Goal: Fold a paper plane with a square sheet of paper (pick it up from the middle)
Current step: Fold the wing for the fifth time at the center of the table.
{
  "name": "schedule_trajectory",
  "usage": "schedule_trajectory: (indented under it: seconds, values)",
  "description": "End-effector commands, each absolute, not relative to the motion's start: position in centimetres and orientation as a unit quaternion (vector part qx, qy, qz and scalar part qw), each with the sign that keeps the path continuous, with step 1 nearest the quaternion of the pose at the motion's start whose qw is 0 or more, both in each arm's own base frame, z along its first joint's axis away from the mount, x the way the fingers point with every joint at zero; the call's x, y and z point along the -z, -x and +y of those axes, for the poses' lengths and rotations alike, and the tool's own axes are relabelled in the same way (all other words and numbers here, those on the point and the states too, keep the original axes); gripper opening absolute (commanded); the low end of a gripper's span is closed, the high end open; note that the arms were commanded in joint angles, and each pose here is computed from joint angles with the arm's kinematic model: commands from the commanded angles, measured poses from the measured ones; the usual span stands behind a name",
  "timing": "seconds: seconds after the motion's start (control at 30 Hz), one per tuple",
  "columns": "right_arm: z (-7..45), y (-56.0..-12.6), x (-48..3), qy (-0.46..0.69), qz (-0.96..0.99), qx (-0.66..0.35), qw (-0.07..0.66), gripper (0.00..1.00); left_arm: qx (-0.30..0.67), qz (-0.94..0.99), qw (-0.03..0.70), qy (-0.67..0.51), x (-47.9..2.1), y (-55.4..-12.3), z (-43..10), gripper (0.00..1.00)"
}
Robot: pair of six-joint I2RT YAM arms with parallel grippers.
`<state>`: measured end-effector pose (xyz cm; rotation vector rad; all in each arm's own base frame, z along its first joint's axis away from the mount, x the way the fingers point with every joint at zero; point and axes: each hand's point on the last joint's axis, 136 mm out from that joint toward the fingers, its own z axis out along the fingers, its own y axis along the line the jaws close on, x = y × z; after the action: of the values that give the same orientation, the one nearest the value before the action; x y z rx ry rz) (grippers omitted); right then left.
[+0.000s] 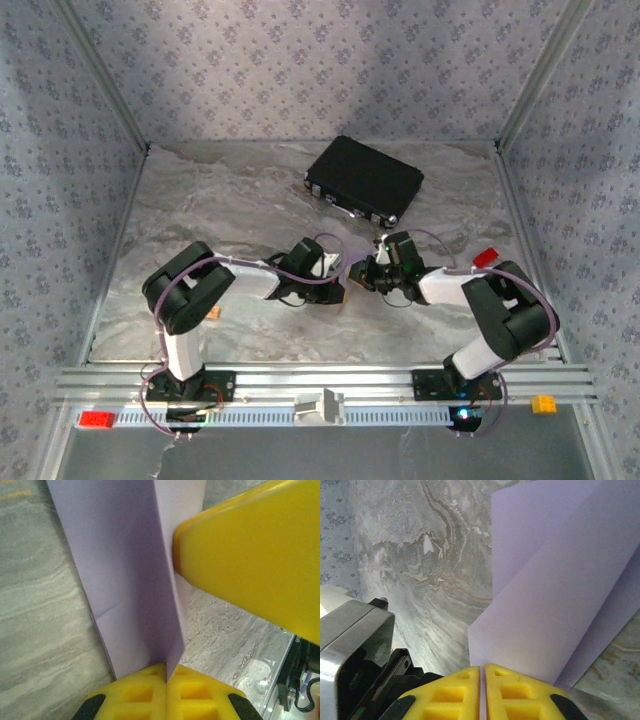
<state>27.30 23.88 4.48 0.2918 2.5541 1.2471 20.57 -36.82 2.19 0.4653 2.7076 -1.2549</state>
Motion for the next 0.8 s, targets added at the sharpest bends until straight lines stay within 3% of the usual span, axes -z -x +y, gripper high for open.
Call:
schedule_trajectory:
  seconds: [0.0,0.33,0.77]
  values:
    - [24.2,-28.2,-5.0,-0.102,0.877,-0.446,0.144,0.12,0.4,0.907,0.013,-0.134,0.8,-18.9,-35.7,0.0]
    - [22.8,-26.5,-6.5,-0.087,0.877,-0.442,0.171,0.12,0.41,0.904,0.001,-0.122,1.1,-19.1,-35.8,0.0]
    - [25.2,-26.2,-5.6,-0.047,0.881,-0.449,0.143,0.11,0.427,0.898,-0.018,-0.102,1.6,-19.2,-35.8,0.0]
